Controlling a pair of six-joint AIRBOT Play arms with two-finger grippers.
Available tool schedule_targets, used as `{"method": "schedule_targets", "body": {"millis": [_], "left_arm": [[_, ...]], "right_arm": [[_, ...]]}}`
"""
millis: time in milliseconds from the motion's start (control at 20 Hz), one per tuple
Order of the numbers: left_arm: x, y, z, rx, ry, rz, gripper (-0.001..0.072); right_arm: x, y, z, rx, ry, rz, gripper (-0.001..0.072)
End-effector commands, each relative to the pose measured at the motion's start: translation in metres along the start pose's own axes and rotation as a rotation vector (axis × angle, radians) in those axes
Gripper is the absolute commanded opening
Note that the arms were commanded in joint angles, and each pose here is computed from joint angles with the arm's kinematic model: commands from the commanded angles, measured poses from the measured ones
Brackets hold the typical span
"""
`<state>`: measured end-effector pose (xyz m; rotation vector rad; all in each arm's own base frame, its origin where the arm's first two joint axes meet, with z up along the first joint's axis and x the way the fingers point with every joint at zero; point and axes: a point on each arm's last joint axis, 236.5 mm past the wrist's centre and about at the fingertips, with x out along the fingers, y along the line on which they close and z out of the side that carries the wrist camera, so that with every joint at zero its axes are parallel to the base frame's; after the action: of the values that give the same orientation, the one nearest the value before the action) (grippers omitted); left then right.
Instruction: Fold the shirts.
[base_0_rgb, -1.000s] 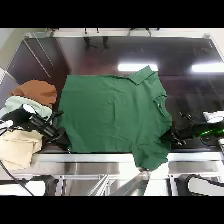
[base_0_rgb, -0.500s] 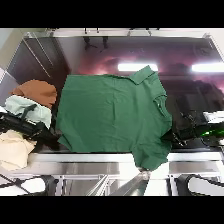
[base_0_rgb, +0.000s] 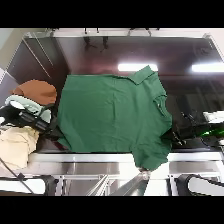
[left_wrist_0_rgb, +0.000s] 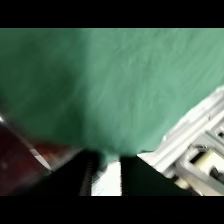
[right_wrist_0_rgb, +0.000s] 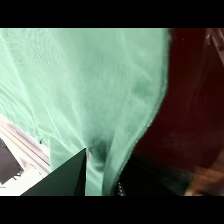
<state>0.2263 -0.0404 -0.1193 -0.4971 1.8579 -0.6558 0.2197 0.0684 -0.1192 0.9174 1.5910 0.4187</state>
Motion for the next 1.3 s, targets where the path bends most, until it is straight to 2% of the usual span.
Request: {"method": "schedule_targets", "body": {"millis": [0, 100, 200, 450, 500, 550, 750, 850, 950, 1050, 1150, 1250], "left_arm": [[0.017, 0.008, 0.008, 0.028, 0.061, 0.057, 0.0186], [0.019, 0.004, 0.013, 0.048, 0.058, 0.068, 0.0185], [0.020, -0.001, 0.009, 0.055, 0.080, 0.059, 0.0015], [0.019, -0.005, 0.001, 0.028, 0.109, 0.038, 0.0019], [0.019, -0.007, -0.001, 0.017, 0.117, 0.029, 0.0019], [0.018, -0.014, -0.004, 0.011, 0.129, 0.000, 0.0019], [-0.018, -0.033, -0.009, -0.006, 0.029, 0.016, 0.0019], [-0.060, -0.038, -0.011, -0.064, -0.133, 0.028, 0.0019], [-0.117, -0.056, -0.018, -0.105, -0.342, -0.015, 0.0019], [-0.188, -0.118, -0.019, 0.037, -0.649, -0.161, 0.0020], [-0.271, -0.220, -0.039, 0.354, -1.000, -0.339, 0.0020], [-0.330, -0.314, -0.095, 0.708, -1.242, -0.426, 0.0019]], "right_arm": [[-0.002, -0.014, 0.022, 0.001, -0.095, -0.059, 0.0225], [-0.002, -0.012, 0.020, 0.001, -0.087, -0.053, 0.0225], [-0.002, -0.012, 0.020, 0.001, -0.087, -0.053, 0.0225], [-0.002, -0.012, 0.020, 0.002, -0.084, -0.051, 0.0219], [-0.001, -0.009, 0.017, 0.002, -0.071, -0.040, 0.0072], [-0.001, -0.005, 0.014, 0.004, -0.061, -0.024, 0.0018], [-0.034, 0.037, 0.012, -0.036, -0.036, 0.090, 0.0018], [-0.081, 0.074, 0.031, -0.083, -0.166, 0.171, 0.0018], [-0.144, 0.108, 0.047, -0.130, -0.364, 0.198, 0.0018], [-0.192, 0.164, 0.042, -0.249, -0.502, 0.303, 0.0018], [-0.244, 0.261, 0.006, -0.497, -0.615, 0.608, 0.0019], [-0.305, 0.332, -0.043, -0.724, -0.759, 0.844, 0.0019]]}}
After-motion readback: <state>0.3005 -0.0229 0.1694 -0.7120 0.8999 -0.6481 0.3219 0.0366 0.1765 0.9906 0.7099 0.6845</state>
